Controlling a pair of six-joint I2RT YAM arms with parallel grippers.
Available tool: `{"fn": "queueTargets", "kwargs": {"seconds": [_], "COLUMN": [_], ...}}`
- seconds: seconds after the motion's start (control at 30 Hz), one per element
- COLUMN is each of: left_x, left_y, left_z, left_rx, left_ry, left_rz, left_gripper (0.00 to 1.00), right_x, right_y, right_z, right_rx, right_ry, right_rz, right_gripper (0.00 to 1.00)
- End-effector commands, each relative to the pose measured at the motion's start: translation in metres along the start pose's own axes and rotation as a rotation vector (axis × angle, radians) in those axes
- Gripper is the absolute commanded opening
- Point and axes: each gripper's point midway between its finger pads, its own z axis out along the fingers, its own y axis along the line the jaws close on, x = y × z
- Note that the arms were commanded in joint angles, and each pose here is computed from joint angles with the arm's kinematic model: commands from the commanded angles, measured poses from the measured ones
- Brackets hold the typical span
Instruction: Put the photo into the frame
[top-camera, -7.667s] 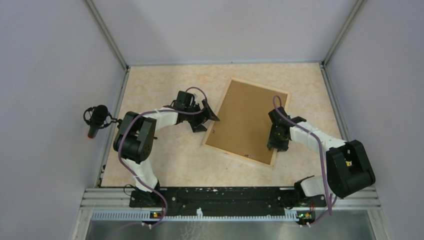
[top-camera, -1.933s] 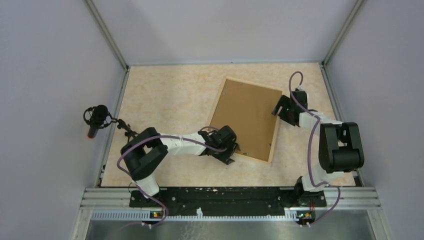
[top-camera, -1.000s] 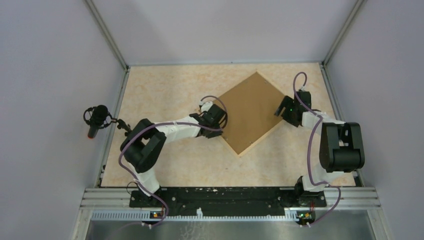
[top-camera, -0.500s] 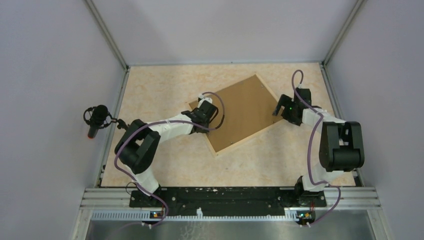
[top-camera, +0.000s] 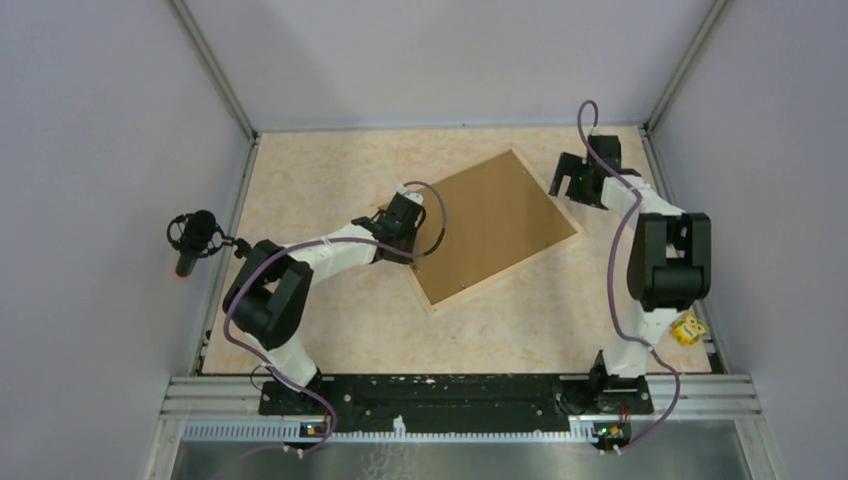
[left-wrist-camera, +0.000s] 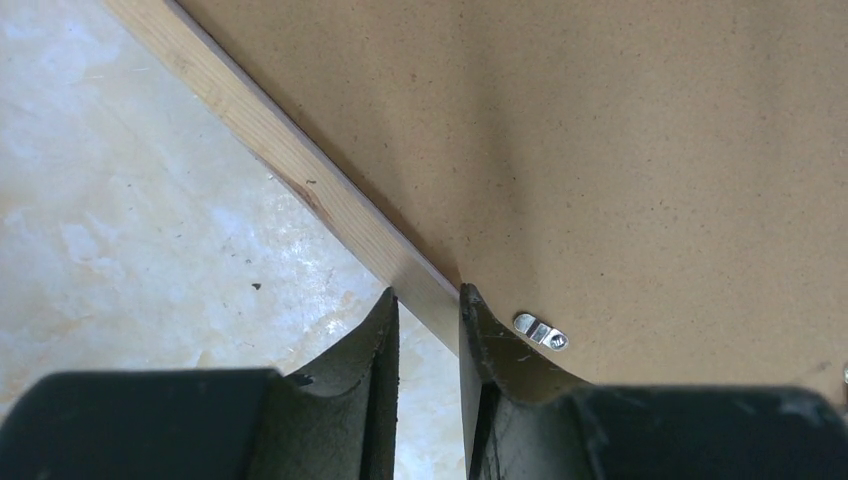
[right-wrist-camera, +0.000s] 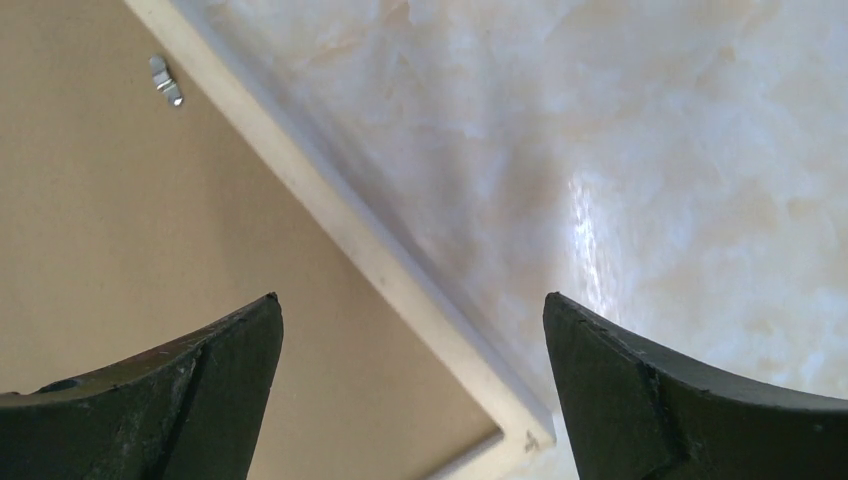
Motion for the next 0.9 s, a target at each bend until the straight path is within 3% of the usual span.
{"fn": "queueTargets", "kwargs": {"seconds": [0.0, 0.13, 0.33, 0.57, 0.73, 0.87], "left_x": [0.084, 0.078, 0.065, 0.047, 0.018, -0.009], "left_y": [0.023, 0.019, 0.013, -0.001, 0.001, -0.002], "left_z": [0.007, 0.003, 0.000, 0.011, 0.002, 0.000], "left_rx": [0.040, 0.136, 0.245, 0.397, 0.437, 0.444], "left_ry": [0.390, 0.415, 0.386, 0.361, 0.280, 0.214], "left_rz": [0.066, 0.003, -0.102, -0.224, -0.319, -0.389], "left_gripper": [0.00, 0.11, 0.48, 0.57, 0.68, 0.77], "right_x": [-0.005, 0.004, 0.022, 0.073, 0.106, 0.101], "right_y": [-0.002, 0.011, 0.018, 0.016, 0.014, 0.019], "right_z": [0.030, 0.046, 0.035, 0.019, -0.020, -0.058], "right_rx": [0.021, -0.047, -0.102, -0.144, -0.186, -0.242], "right_ry": [0.052, 0.110, 0.125, 0.193, 0.184, 0.105], "right_rz": [-0.051, -0.038, 0.004, 0.051, 0.088, 0.076], "right_gripper": [0.99, 0.98, 0.90, 0.70, 0.69, 0.78]}}
